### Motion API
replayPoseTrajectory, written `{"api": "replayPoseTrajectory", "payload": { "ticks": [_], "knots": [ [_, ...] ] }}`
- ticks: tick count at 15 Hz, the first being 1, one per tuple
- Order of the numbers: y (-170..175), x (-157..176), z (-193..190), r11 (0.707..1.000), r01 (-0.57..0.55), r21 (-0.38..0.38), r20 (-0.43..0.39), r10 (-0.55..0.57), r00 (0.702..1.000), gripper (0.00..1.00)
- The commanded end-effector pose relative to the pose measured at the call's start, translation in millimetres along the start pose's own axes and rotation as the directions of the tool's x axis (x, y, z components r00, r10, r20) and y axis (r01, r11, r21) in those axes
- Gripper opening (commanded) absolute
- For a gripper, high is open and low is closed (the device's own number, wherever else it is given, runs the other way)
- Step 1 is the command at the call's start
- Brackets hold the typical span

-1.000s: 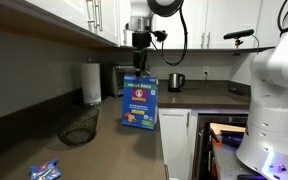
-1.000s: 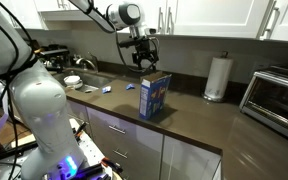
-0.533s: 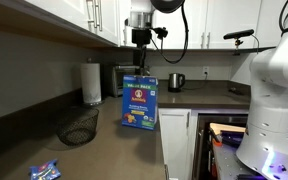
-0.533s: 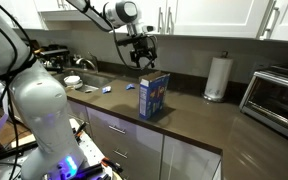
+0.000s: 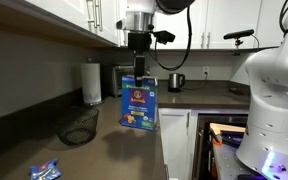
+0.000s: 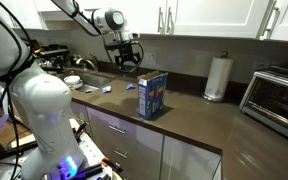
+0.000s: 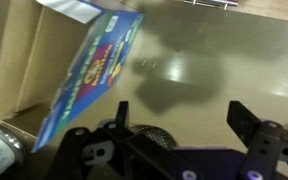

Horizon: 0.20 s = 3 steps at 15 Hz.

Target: Put the pack in the middle in the box

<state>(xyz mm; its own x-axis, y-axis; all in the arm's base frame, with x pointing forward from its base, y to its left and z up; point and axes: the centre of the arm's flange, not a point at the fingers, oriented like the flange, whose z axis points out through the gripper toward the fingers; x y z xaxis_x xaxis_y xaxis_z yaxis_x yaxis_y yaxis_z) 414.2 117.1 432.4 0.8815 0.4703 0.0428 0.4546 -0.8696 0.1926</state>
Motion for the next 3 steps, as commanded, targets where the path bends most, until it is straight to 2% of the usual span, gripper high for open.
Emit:
{"api": "replayPoseTrajectory", "payload": {
  "ticks": [1, 3],
  "knots": [
    [-33, 3, 8, 0.985, 0.162, 0.054, -0.027, -0.161, 0.987, 1.0],
    [-46, 7, 10, 0.97, 0.231, 0.081, -0.034, -0.228, 0.973, 1.0]
  ]
}}
